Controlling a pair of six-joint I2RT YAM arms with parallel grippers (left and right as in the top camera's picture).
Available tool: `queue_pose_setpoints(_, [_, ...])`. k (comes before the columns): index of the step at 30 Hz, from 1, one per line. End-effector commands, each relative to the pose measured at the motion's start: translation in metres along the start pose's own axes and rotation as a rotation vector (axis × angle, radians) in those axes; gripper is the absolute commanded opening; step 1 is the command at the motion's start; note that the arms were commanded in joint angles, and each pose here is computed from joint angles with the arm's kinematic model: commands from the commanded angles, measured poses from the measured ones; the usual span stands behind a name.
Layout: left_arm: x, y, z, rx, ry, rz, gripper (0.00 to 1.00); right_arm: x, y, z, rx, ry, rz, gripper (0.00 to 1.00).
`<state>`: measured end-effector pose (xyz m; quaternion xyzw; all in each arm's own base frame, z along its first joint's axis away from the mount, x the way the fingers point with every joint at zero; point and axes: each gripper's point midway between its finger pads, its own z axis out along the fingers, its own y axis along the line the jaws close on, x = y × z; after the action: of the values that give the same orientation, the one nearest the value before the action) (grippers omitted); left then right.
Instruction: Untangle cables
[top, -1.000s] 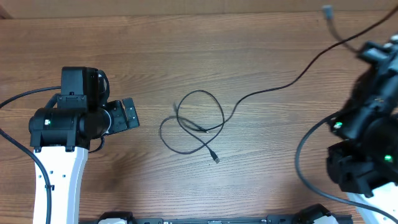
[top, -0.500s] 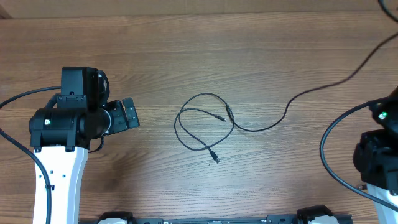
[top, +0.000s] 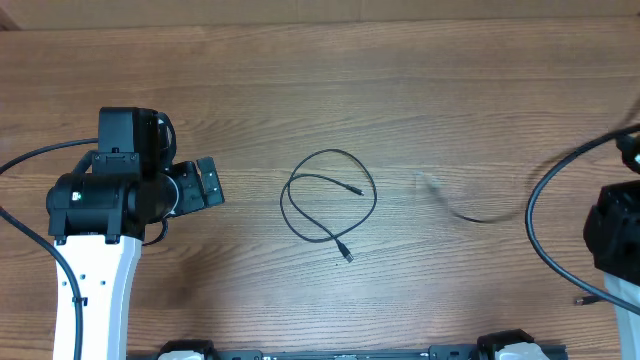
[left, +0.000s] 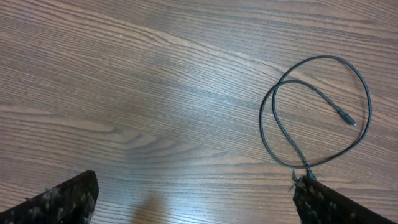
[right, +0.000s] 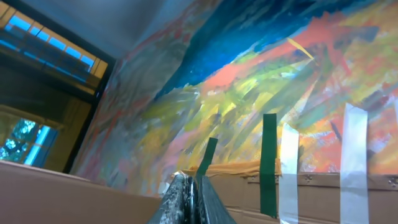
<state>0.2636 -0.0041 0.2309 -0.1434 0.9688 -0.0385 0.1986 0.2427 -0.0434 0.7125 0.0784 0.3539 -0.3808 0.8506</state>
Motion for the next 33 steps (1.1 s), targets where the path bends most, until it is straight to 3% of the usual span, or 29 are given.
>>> queue_pose_setpoints(1, [-0.001,0.0,0.0,0.001,0.0,0.014,0.99,-0.008,-0.007,0.002,0.012,-0.02,-0.013,0.04])
queue_pose_setpoints(6, [-0.001,0.0,0.0,0.001,0.001,0.014,1.0,0.024,0.005,0.013,0.002,0.044,-0.109,0.04])
queue_pose_setpoints(12, [-0.001,0.0,0.0,0.001,0.001,0.015,0.99,0.104,0.011,0.034,0.022,0.195,-0.295,0.04])
queue_pose_setpoints(16, [-0.001,0.0,0.0,0.001,0.0,0.014,1.0,0.16,0.002,0.043,0.061,0.31,-0.33,0.04])
queue_pose_setpoints(26, [-0.001,0.0,0.0,0.001,0.001,0.014,1.0,0.316,-0.026,0.024,0.092,0.686,-0.147,0.04])
queue_pose_setpoints(33, [-0.001,0.0,0.0,0.001,0.0,0.014,1.0,0.397,-0.026,-0.009,0.001,0.916,-0.035,0.04])
